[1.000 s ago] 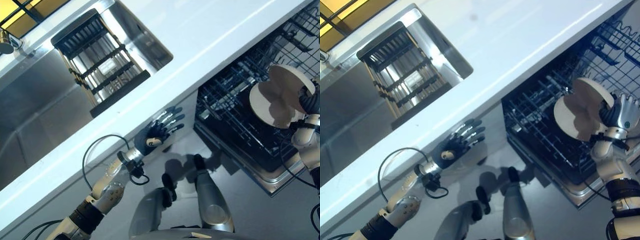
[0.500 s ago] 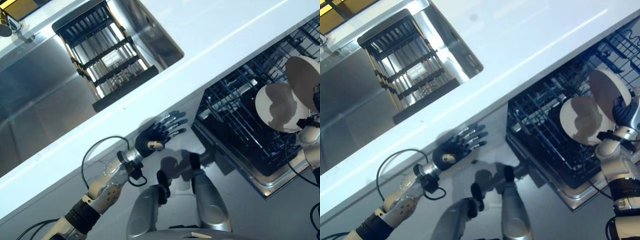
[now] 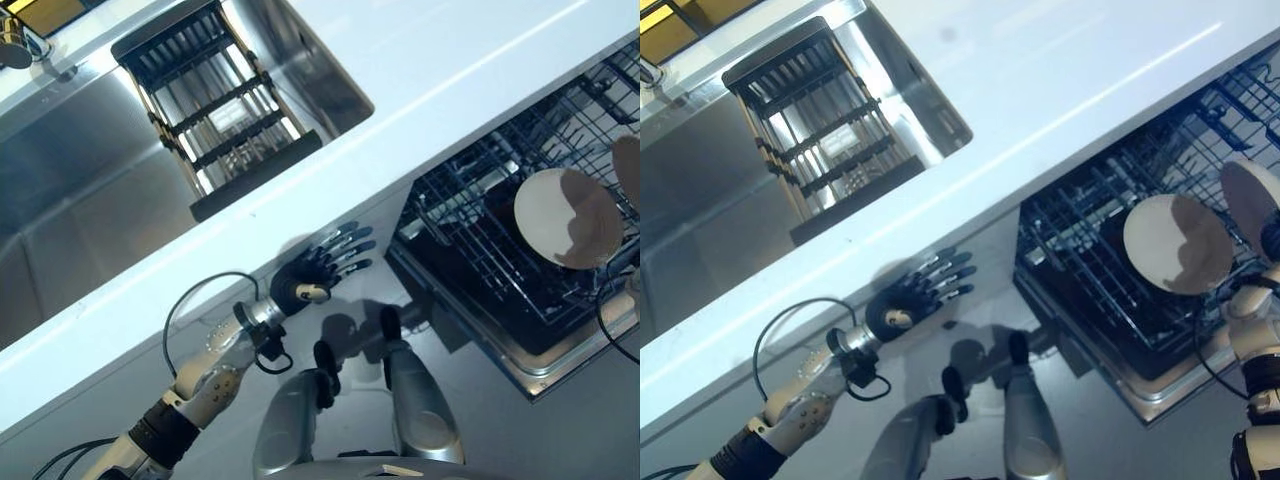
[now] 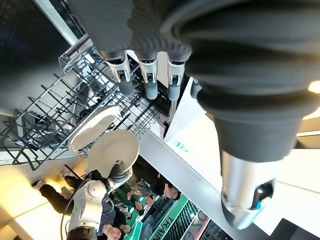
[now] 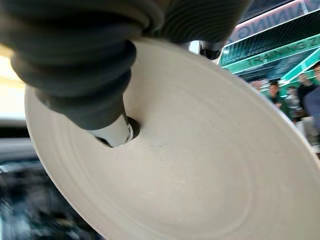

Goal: Pick up plates and place into dishwasher.

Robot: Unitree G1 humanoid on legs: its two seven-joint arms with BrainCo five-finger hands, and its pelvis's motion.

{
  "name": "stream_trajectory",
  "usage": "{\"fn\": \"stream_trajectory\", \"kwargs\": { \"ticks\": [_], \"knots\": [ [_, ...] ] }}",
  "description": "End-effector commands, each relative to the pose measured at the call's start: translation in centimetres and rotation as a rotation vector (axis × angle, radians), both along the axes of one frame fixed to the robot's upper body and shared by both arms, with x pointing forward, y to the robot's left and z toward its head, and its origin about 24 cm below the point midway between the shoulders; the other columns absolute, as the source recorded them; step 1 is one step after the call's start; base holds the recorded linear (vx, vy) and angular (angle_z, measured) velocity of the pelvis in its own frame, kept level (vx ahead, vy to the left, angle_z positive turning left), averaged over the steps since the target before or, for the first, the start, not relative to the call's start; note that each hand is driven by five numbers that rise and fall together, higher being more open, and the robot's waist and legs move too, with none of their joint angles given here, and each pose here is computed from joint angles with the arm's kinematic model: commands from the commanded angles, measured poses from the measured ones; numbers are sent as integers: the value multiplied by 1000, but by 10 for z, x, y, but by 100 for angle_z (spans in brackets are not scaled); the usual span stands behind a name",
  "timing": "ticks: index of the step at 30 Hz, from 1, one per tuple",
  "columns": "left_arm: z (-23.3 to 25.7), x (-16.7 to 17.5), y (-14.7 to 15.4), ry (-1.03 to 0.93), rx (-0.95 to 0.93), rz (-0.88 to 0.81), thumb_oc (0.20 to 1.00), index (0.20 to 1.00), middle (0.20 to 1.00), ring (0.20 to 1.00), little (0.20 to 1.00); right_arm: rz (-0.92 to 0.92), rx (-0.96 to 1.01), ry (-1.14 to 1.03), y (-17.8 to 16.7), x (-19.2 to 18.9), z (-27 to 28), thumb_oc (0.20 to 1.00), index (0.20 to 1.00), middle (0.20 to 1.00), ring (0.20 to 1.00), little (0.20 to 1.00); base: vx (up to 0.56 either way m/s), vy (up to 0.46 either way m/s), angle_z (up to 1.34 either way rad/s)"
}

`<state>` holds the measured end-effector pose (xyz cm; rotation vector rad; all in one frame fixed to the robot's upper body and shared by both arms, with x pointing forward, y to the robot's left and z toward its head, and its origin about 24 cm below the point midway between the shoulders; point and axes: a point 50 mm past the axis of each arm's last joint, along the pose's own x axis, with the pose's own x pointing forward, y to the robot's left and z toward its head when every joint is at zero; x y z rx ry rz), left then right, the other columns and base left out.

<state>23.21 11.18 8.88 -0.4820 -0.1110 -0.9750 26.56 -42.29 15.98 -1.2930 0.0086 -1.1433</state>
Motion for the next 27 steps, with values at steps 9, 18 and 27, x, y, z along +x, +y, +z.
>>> {"fn": "stream_trajectory", "kwargs": {
  "ticks": [9,18,27],
  "knots": [
    [28,0,-2,-126,-42,-41,1000,1000,1000,1000,1000,-31,-54,-7,-3,16,33,200,200,200,200,200,-63,-60,2],
    [40,2,4,-157,-36,-70,1000,1000,1000,1000,1000,-102,-35,-8,-6,19,40,200,200,200,200,200,-44,-46,4],
    [41,2,5,-168,-26,-75,1000,1000,1000,1000,1000,-215,33,15,-19,7,33,533,533,533,533,533,-3,-6,1]
  ]
}}
